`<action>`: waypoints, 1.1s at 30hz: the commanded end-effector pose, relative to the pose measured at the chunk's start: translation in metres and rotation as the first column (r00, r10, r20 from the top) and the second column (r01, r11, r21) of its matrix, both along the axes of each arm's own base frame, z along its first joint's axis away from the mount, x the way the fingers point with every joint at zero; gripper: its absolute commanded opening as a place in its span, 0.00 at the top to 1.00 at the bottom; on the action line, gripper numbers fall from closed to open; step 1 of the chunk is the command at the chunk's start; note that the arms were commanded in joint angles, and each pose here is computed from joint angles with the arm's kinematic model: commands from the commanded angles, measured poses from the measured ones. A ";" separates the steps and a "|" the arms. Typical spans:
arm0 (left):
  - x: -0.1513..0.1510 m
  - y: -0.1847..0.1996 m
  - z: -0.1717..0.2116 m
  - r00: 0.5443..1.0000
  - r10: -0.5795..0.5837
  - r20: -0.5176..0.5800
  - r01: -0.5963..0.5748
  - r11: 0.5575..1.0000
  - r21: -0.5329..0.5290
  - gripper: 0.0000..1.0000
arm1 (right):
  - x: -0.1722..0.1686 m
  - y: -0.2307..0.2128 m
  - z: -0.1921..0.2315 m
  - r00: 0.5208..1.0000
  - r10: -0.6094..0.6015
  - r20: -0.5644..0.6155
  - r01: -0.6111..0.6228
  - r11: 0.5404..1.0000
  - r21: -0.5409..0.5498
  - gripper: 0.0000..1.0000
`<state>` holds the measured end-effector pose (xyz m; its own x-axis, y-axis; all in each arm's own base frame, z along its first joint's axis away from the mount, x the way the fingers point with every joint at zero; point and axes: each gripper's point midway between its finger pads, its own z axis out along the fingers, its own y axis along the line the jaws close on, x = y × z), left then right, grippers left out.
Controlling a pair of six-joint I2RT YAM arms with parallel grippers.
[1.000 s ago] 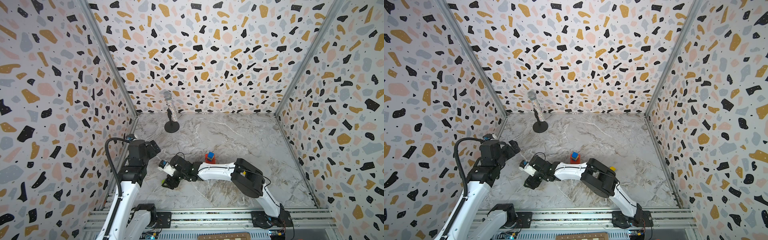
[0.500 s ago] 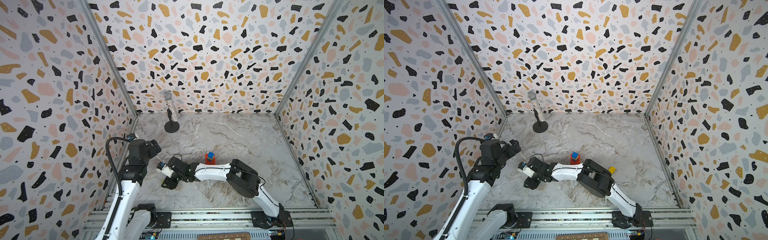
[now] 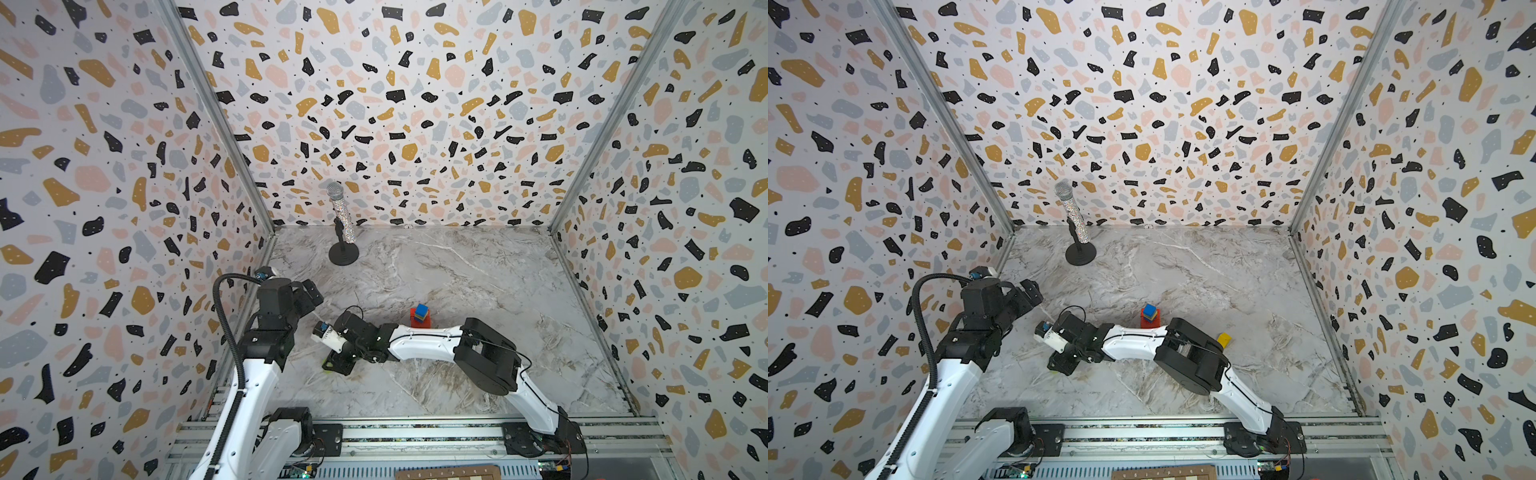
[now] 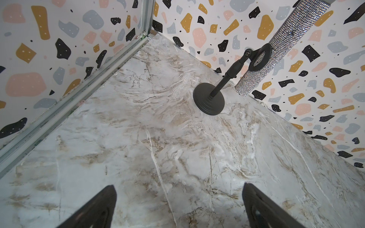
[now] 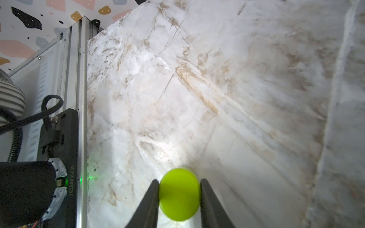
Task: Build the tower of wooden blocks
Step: 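Close the right gripper on the lime green cylinder, then lift the cylinder and carry it above the blue cube with the right gripper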
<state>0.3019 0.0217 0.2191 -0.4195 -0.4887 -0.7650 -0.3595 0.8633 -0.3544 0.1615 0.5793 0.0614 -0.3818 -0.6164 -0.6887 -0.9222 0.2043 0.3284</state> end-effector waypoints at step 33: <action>0.022 -0.033 0.029 0.979 -0.181 0.095 0.187 0.981 -0.057 0.01 | 0.090 -0.141 0.162 0.924 -0.277 0.265 0.275 0.960 0.043 0.81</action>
